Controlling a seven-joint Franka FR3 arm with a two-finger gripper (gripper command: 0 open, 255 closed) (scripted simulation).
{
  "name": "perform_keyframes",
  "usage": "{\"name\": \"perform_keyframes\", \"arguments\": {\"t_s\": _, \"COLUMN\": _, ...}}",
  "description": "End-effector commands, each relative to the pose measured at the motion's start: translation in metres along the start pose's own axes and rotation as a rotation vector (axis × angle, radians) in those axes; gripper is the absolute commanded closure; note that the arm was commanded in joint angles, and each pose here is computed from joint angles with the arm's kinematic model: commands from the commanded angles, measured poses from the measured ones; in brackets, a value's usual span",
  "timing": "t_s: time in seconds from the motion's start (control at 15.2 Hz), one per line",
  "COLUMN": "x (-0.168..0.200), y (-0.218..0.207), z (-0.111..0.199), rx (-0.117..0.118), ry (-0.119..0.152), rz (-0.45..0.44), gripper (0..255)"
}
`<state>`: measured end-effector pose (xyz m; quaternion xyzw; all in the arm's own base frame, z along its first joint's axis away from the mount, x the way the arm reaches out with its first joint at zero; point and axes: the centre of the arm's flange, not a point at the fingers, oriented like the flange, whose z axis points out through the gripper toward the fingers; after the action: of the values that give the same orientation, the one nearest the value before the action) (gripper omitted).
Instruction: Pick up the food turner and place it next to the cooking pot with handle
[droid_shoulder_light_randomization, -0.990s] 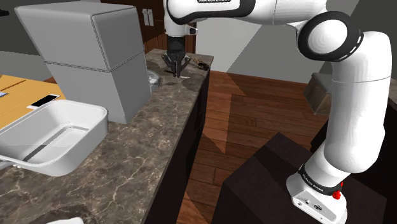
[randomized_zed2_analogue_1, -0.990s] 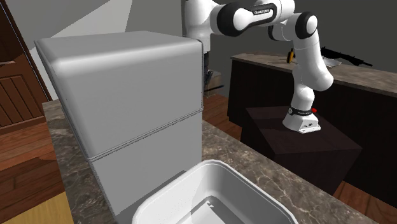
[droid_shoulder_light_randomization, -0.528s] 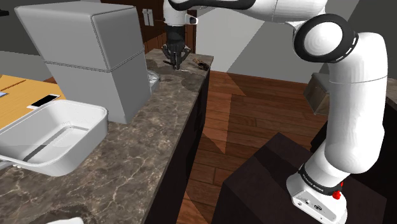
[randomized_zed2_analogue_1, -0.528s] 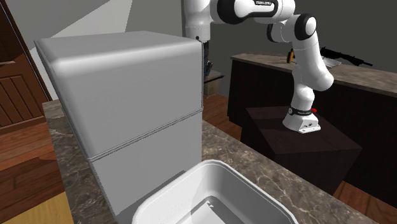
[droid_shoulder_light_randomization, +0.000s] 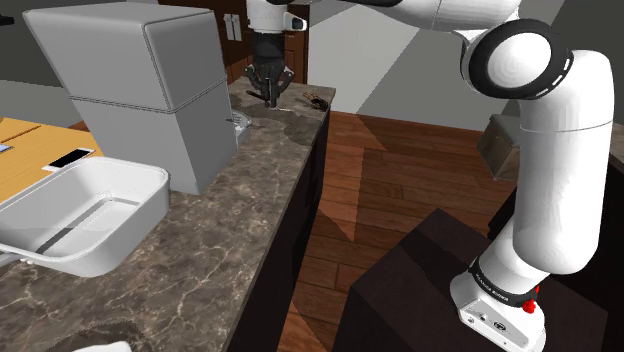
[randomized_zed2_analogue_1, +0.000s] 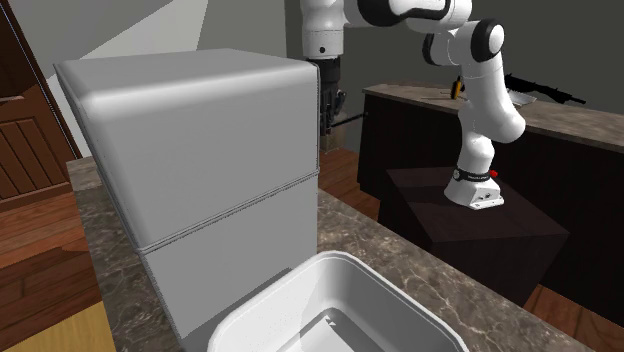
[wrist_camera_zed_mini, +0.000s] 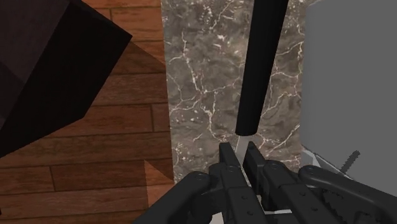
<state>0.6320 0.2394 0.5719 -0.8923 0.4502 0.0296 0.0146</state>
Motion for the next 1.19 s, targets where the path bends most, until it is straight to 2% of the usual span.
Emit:
{"name": "perform_keyframes", "arguments": {"t_s": 0.0, "x": -0.025, "y": -0.003, "z": 0.002, "rx": 0.000, "ry": 0.000, "rz": 0.001, "gripper": 255}}
{"name": "perform_keyframes", "arguments": {"t_s": 1.12, "x": -0.248, "y": -0.024, "z": 0.016, "rx": 0.000, "ry": 0.000, "rz": 0.001, "gripper": 255}}
